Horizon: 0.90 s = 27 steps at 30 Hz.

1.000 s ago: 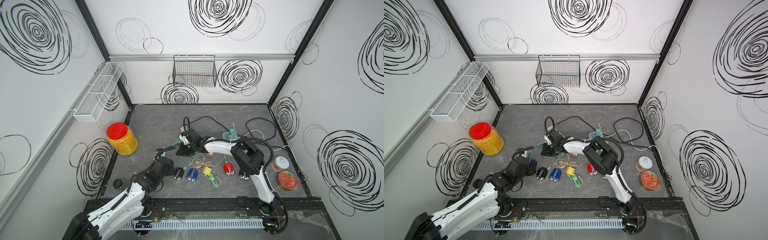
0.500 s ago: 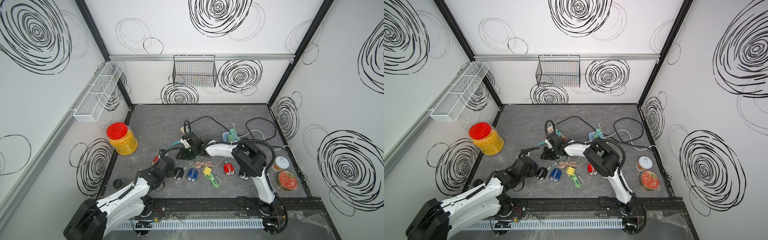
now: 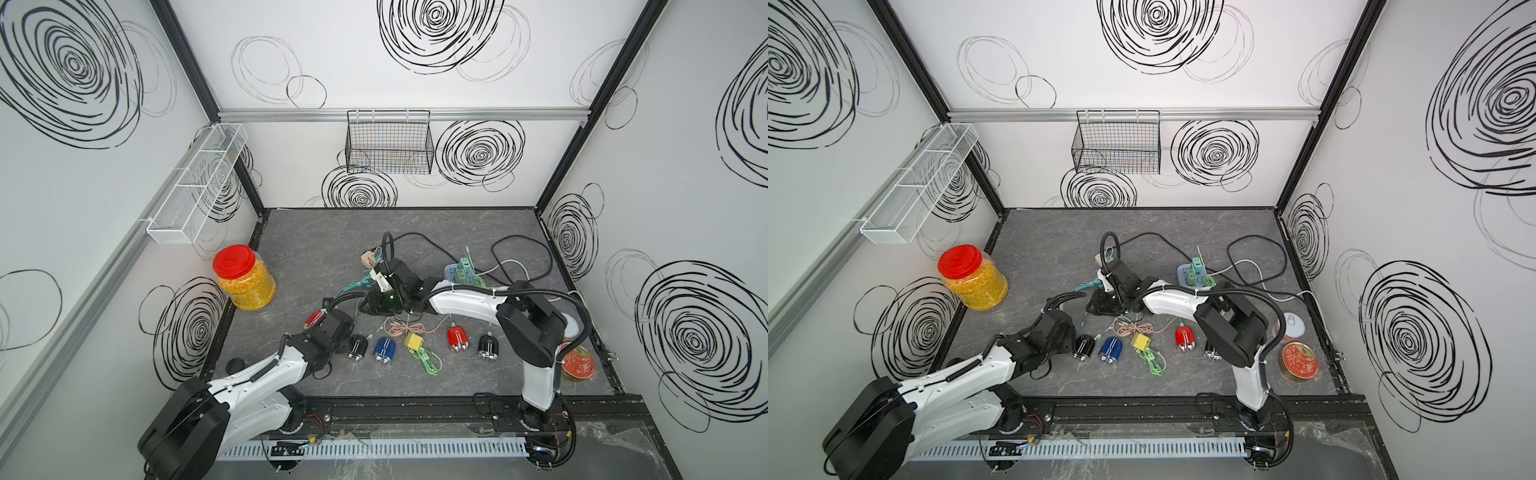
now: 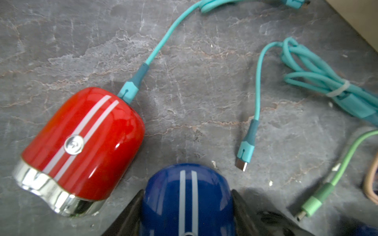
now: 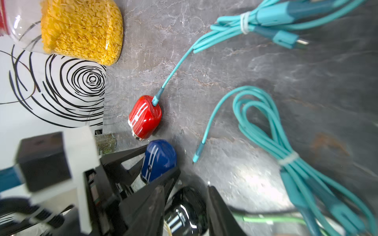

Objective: Unplug the electric shaver
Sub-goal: Place the electric shaver at the center of the board.

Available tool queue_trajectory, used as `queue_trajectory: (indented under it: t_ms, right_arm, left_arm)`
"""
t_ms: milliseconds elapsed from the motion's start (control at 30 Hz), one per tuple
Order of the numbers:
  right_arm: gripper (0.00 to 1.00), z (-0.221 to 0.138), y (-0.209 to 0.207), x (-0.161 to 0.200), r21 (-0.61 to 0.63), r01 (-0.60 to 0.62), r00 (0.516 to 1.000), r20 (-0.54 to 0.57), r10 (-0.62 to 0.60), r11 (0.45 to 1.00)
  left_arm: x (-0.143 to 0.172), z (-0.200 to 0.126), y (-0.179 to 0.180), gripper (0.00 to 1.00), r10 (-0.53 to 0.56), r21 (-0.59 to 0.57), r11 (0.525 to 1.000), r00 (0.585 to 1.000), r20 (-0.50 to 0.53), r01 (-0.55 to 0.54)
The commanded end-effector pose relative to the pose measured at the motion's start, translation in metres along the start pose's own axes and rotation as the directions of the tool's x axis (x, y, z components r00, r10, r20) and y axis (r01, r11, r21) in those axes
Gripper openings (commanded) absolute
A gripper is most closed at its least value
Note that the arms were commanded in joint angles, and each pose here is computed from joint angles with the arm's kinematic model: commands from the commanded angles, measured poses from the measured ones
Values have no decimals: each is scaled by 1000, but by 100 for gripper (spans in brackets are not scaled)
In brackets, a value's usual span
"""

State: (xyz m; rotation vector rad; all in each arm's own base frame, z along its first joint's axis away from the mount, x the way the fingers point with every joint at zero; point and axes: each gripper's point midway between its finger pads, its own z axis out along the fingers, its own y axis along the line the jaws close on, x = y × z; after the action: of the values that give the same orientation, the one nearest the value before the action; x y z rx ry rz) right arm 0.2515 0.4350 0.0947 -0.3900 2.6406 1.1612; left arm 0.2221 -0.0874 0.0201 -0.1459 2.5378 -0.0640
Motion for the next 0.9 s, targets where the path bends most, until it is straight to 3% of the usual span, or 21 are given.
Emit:
queue_trajectory:
  t_ms: [0,533,733,867]
  right_arm:
    - [39,-16,-9,0,33,-2,1000,25,1,999]
    - [50,-81,-38,-38,96,-18,986,168,2,995]
    - [49,-101,-59,-58,229,12,974,219,-63,973]
    - [46,-109,-73,-76,349,34,963,240,-124,936]
  left_arm:
    - [-16,-4,-8,48,0,12,1000,999,48,-1]
    - [-20,-13,-6,78,-31,18,999,997,75,30]
    - [-44,-32,-16,78,-85,87,994,984,155,72]
    - [-75,-48,-28,70,-137,141,984,963,231,106]
